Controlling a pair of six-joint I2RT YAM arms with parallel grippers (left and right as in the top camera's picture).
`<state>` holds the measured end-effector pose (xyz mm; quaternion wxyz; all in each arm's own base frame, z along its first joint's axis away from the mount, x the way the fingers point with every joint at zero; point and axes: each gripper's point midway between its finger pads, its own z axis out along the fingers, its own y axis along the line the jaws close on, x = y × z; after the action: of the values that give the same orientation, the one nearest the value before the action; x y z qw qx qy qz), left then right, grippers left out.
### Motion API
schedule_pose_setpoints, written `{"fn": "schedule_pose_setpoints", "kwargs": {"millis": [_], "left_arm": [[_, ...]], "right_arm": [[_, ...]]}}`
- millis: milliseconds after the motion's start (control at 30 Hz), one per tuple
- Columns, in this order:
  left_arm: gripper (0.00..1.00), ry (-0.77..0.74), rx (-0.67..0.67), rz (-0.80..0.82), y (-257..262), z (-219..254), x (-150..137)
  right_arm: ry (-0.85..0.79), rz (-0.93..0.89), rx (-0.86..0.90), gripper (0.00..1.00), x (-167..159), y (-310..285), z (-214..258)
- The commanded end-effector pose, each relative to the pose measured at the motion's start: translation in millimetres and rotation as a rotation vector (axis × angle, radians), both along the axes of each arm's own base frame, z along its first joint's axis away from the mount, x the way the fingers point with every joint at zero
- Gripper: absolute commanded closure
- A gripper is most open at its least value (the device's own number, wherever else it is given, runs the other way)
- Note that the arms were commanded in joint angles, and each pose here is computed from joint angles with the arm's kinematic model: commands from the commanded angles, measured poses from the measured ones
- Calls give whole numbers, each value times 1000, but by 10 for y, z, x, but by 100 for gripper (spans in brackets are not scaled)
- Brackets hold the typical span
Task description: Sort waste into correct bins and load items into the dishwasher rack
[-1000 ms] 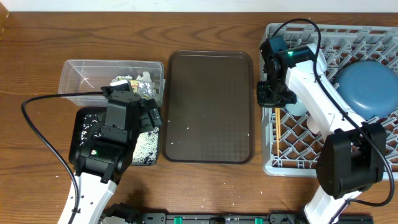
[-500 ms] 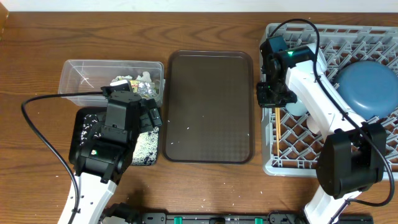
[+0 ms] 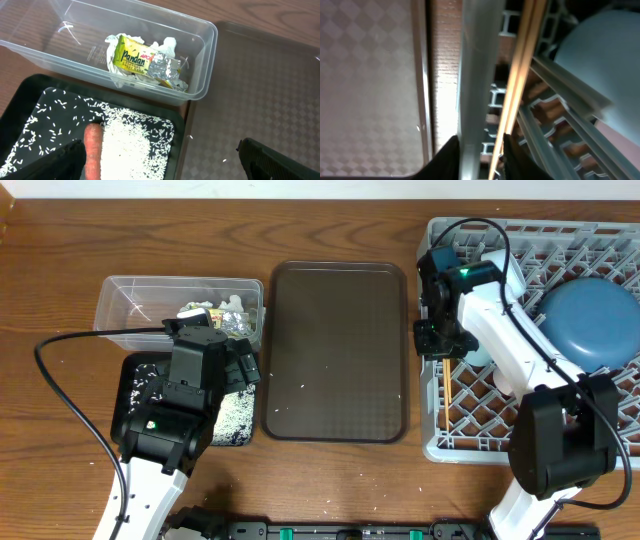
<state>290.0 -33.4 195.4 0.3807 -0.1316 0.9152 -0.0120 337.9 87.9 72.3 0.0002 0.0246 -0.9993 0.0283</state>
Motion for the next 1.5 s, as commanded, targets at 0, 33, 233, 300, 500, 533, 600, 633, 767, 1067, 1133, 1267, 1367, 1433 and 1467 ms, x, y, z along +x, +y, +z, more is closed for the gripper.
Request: {"fn": "schedule_pose_setpoints", "kwargs": {"millis": [0,33,233,300,500,533,600,633,767,1067,1133,1267,1367,1433,1467], "left_arm": [[0,5,22,0,33,-11,1],[0,5,22,0,33,-11,1],[0,5,22,0,33,-11,1],[0,5,22,0,33,-11,1],[0,5,22,0,33,-11,1],[0,5,22,0,33,-11,1],[0,5,22,0,33,-11,1],[0,5,22,0,33,-11,1],[0,5,22,0,33,-11,1],[0,5,22,0,33,-11,1],[0,5,22,0,33,-11,1],[0,5,22,0,33,-11,1],[0,5,22,0,33,-11,1],[0,5,22,0,33,-11,1],[0,5,22,0,33,-11,1]], "right_arm": [[4,-1,-27,85,-55,-30,-66],[5,-1,-27,90,-58,-31,-71],[7,26,-27,91,-55,-34,-64],[13,44,-28,92,-67,-37,-64],[27,89,-31,92,-94,-45,-63],[27,89,-31,92,-95,-46,-63],[27,89,-30,92,-94,-45,-63],[27,89,-30,92,-94,-45,-63],[27,89,-30,91,-94,-45,-63],[3,76,-25,29,-23,-25,16],[-10,76,-20,23,24,-9,123],[-38,76,-9,1,113,25,463],[-61,75,-3,1,157,39,726],[-75,76,0,1,178,45,837],[-90,76,3,1,209,53,870]]}}
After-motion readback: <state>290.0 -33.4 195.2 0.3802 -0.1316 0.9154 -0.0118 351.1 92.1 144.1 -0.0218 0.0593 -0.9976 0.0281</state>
